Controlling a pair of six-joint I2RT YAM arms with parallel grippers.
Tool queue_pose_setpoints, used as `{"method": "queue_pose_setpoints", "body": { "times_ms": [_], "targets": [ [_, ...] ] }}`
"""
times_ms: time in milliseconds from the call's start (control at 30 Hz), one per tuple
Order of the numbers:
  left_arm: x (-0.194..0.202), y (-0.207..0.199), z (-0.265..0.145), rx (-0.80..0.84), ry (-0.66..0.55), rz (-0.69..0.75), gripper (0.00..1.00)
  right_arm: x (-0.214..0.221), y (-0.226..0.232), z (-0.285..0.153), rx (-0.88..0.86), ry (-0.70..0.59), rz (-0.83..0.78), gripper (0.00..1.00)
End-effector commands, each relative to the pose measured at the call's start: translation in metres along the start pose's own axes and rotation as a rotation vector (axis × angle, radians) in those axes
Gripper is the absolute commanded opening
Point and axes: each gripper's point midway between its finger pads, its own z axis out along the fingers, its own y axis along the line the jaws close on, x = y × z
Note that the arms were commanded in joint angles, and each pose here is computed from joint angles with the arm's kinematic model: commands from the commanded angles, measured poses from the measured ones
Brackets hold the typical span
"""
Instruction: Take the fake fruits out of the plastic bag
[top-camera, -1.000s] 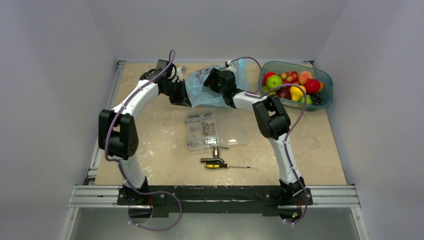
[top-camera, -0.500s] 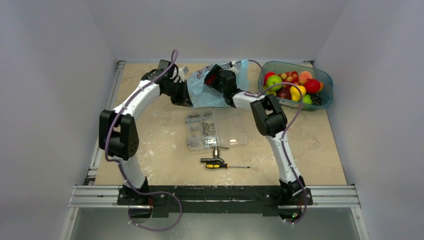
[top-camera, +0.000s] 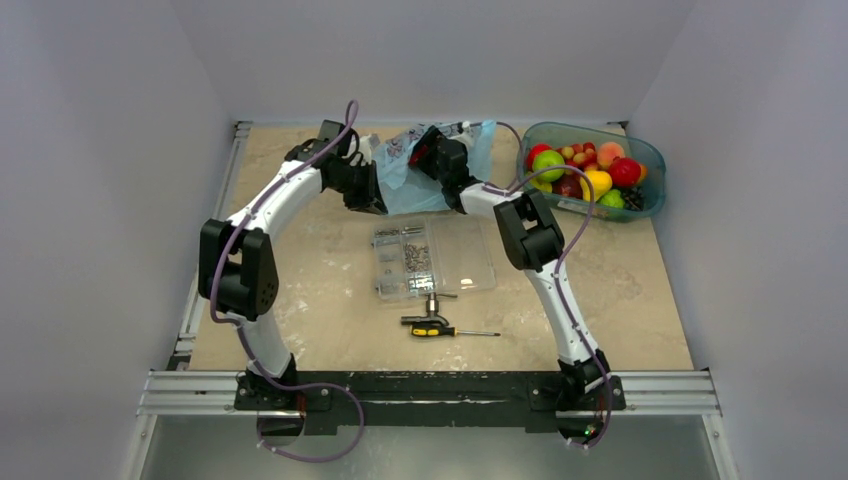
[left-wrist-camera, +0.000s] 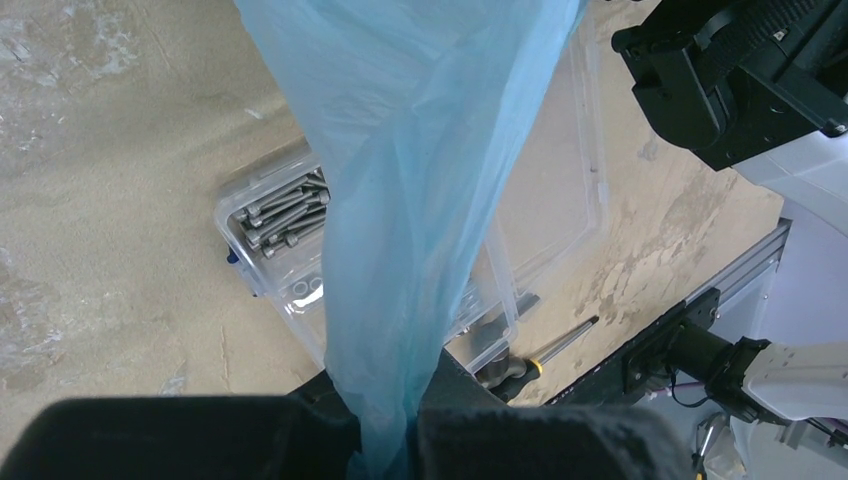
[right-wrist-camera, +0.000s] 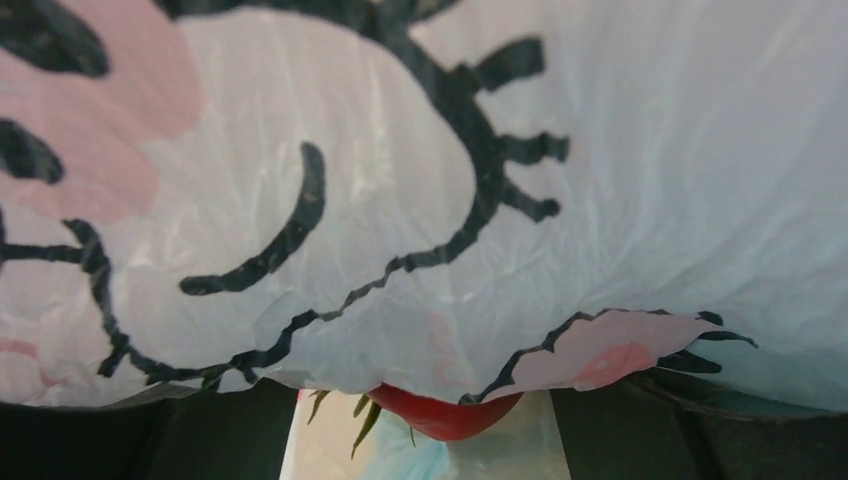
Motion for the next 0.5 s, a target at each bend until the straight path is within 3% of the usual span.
{"method": "queue_pose_setpoints", "body": {
  "times_ms": [0, 233, 467],
  "targets": [
    [-0.003, -0.003, -0.002, 0.004, -0.007, 0.032, 0.0, -0.02, 0.036, 0.0, -0.133, -0.055, 0.006, 0.72],
    [-0.004, -0.002, -0.004, -0.003, -0.014, 0.034, 0.0, -0.027, 0.051, -0.014, -0.166, -0.048, -0.05, 0.43],
    [-0.008, -0.002, -0.008, -0.01, -0.034, 0.032, 0.0, -0.026, 0.051, -0.061, -0.133, 0.008, -0.08, 0.34]
  ]
}}
